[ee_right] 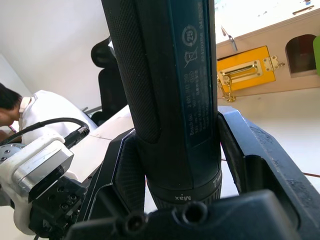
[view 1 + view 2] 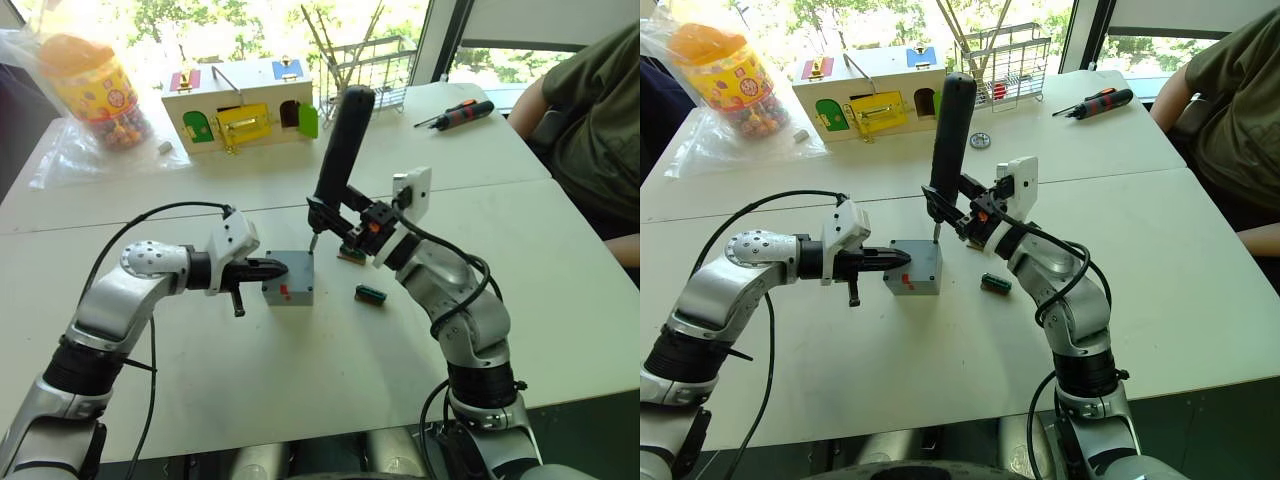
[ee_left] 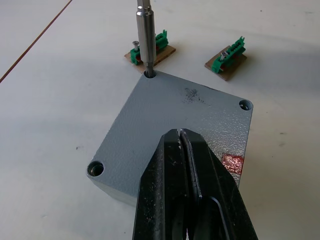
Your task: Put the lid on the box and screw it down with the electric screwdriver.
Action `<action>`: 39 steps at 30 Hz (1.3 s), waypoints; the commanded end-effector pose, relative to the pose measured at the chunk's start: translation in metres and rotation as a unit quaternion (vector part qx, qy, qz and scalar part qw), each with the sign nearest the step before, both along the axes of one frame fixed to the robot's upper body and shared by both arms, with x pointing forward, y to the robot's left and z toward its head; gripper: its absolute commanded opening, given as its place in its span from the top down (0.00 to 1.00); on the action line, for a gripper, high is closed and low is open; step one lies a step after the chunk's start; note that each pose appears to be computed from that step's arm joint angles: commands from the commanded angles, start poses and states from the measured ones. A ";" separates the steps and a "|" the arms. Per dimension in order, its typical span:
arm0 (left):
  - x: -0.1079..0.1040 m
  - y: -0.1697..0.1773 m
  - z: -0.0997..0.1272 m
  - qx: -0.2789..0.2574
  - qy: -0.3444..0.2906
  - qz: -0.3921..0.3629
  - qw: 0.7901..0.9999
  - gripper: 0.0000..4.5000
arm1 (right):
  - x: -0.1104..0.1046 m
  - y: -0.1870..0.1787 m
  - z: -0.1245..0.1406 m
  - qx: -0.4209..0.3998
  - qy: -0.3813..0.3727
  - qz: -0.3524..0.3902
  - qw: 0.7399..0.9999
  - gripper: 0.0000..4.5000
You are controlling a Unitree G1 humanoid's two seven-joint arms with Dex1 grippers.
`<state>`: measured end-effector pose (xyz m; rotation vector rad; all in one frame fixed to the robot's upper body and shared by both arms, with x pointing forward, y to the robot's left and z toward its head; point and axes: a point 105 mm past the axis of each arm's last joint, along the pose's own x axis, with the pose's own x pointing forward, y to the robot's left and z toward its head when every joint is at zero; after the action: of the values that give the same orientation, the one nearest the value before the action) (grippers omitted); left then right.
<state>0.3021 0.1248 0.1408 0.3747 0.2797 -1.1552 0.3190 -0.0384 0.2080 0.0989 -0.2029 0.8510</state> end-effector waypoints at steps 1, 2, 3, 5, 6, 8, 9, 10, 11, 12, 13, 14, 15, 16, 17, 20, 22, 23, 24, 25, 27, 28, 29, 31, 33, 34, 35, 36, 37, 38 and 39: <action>0.000 0.003 -0.013 0.018 0.015 0.006 1.000 1.00 | -0.009 0.009 0.008 -0.011 -0.033 0.019 0.999 0.59; -0.001 0.002 -0.014 0.020 0.016 0.005 1.000 1.00 | -0.007 0.011 0.003 -0.035 -0.037 0.016 0.999 0.59; -0.001 0.002 -0.015 0.022 0.017 0.004 1.000 1.00 | -0.005 0.013 -0.002 -0.051 -0.035 0.015 0.998 0.59; -0.002 0.001 -0.018 0.024 0.019 0.002 1.000 1.00 | -0.002 0.016 -0.010 -0.080 -0.031 0.012 0.996 0.59; -0.002 0.001 -0.019 0.025 0.020 0.003 0.999 1.00 | -0.001 0.018 -0.015 -0.090 -0.026 0.013 0.996 0.59; -0.001 0.002 -0.022 0.025 0.022 0.005 0.999 1.00 | 0.002 0.020 -0.021 -0.103 -0.020 0.009 0.994 0.59; -0.001 0.002 -0.024 0.026 0.023 0.006 0.999 1.00 | 0.001 0.022 -0.026 -0.107 -0.014 0.013 0.994 0.59; -0.001 0.002 -0.025 0.027 0.025 0.008 0.999 1.00 | 0.002 0.023 -0.030 -0.112 -0.009 0.014 0.994 0.59; -0.001 0.003 -0.027 0.027 0.026 0.009 0.999 1.00 | 0.002 0.024 -0.035 -0.116 -0.004 0.015 0.993 0.59; -0.001 0.003 -0.029 0.028 0.027 0.010 0.999 1.00 | 0.002 0.025 -0.038 -0.119 0.000 0.016 0.993 0.59; -0.001 0.003 -0.030 0.028 0.029 0.011 0.999 1.00 | 0.002 0.025 -0.042 -0.124 0.004 0.015 0.992 0.59; -0.002 0.003 -0.032 0.028 0.032 0.013 0.999 1.00 | 0.002 0.026 -0.045 -0.123 0.011 0.015 0.992 0.59; -0.003 0.004 -0.034 0.031 0.033 0.014 0.999 1.00 | 0.002 0.027 -0.047 -0.120 0.019 0.014 0.993 0.59; -0.003 0.004 -0.036 0.033 0.034 0.015 0.999 1.00 | 0.002 0.027 -0.049 -0.118 0.023 0.013 0.993 0.59; -0.004 0.004 -0.037 0.034 0.035 0.015 0.999 1.00 | 0.002 0.027 -0.049 -0.117 0.025 0.013 0.993 0.59; -0.005 0.005 -0.041 0.033 0.038 0.019 0.999 1.00 | 0.001 0.028 -0.058 -0.124 0.037 0.012 0.992 0.59; -0.005 0.005 -0.043 0.032 0.039 0.021 0.999 1.00 | 0.002 0.027 -0.065 -0.128 0.046 0.009 0.991 0.59; -0.005 0.004 -0.043 0.032 0.039 0.021 0.998 1.00 | 0.002 0.027 -0.067 -0.131 0.048 0.007 0.990 0.59; -0.005 0.004 -0.043 0.033 0.039 0.021 0.999 1.00 | 0.003 0.027 -0.069 -0.132 0.050 0.004 0.990 0.59; -0.005 0.004 -0.043 0.033 0.038 0.021 0.999 1.00 | 0.003 0.027 -0.070 -0.133 0.052 0.003 0.990 0.59; -0.005 0.004 -0.043 0.032 0.038 0.021 0.999 1.00 | 0.004 0.027 -0.073 -0.134 0.054 0.000 0.989 0.59; -0.005 0.003 -0.043 0.032 0.037 0.021 0.999 1.00 | 0.004 0.027 -0.074 -0.135 0.056 -0.001 0.989 0.59; -0.005 0.003 -0.042 0.033 0.037 0.020 0.999 1.00 | 0.004 0.027 -0.076 -0.136 0.058 -0.002 0.989 0.59; -0.005 0.002 -0.042 0.033 0.036 0.020 0.999 1.00 | 0.004 0.026 -0.079 -0.136 0.062 -0.004 0.989 0.59; -0.005 0.001 -0.042 0.033 0.035 0.020 0.999 1.00 | 0.005 0.025 -0.082 -0.136 0.066 -0.007 0.989 0.59; -0.005 0.001 -0.042 0.033 0.035 0.020 0.999 1.00 | 0.005 0.024 -0.083 -0.134 0.068 -0.010 0.989 0.59; -0.005 0.001 -0.043 0.034 0.034 0.020 0.999 1.00 | 0.006 0.023 -0.084 -0.133 0.070 -0.012 0.989 0.59; -0.005 0.001 -0.043 0.034 0.033 0.020 0.999 1.00 | 0.006 0.023 -0.084 -0.133 0.070 -0.013 0.989 0.59; -0.005 0.001 -0.043 0.035 0.034 0.020 0.999 1.00 | 0.006 0.022 -0.085 -0.131 0.072 -0.015 0.989 0.59; -0.005 0.001 -0.043 0.035 0.034 0.019 0.999 1.00 | 0.007 0.021 -0.086 -0.130 0.074 -0.017 0.989 0.59; -0.005 0.000 -0.043 0.035 0.033 0.019 0.999 1.00 | 0.007 0.021 -0.087 -0.128 0.075 -0.020 0.989 0.59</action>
<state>0.2996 0.1217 0.1152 0.3737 0.3074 -1.1351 0.3236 -0.0135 0.1732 -0.0897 -0.1561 0.8385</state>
